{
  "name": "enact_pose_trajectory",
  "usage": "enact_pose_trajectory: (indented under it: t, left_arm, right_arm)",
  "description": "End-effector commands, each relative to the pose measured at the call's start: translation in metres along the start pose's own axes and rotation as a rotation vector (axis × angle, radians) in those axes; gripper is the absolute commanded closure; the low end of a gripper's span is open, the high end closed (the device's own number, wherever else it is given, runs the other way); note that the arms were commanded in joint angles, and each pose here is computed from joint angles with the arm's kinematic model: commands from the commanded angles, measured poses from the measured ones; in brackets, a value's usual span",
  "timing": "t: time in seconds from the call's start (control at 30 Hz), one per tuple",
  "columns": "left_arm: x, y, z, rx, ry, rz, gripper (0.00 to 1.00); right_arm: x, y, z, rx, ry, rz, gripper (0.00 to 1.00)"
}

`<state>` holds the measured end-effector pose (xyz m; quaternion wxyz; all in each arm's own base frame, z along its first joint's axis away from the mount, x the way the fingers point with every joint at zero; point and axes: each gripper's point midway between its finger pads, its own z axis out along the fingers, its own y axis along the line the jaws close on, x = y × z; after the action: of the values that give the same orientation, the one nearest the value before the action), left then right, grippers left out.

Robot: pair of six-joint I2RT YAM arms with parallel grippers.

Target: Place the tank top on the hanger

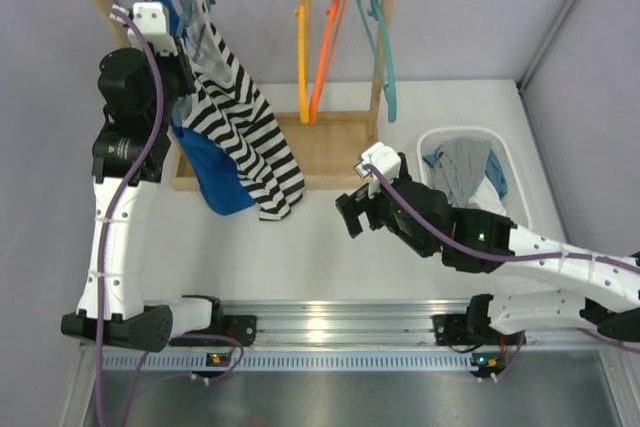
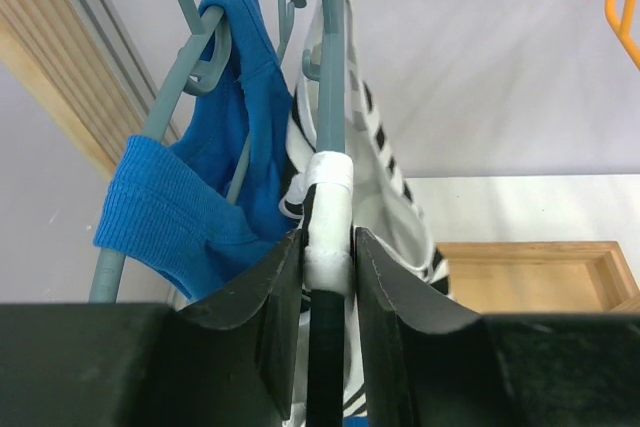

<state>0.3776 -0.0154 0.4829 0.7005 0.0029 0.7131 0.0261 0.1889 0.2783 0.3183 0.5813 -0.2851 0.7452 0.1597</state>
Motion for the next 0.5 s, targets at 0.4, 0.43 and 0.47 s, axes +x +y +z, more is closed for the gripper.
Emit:
enact_pose_trajectory:
  t: [0.4,0.43,0.47]
  left_arm:
    - [-0.026,-0.001,-0.025,0.027,-0.077,-0.041,0.59]
    - [-0.026,0.0,-0.027,0.024,-0.077,-0.041,0.57]
    - [-0.029,0.001,-0.028,0.022,-0.083,-0.043,0.57]
  right_arm:
    - [-0.012,0.0,0.001,-0.008,-0.041,0.045,0.06]
    - [-0.012,0.001,0.0,-0.013,-0.042,0.049,0.06]
    - [-0.013,0.001,0.0,-0.013,-0.042,0.05,0.06]
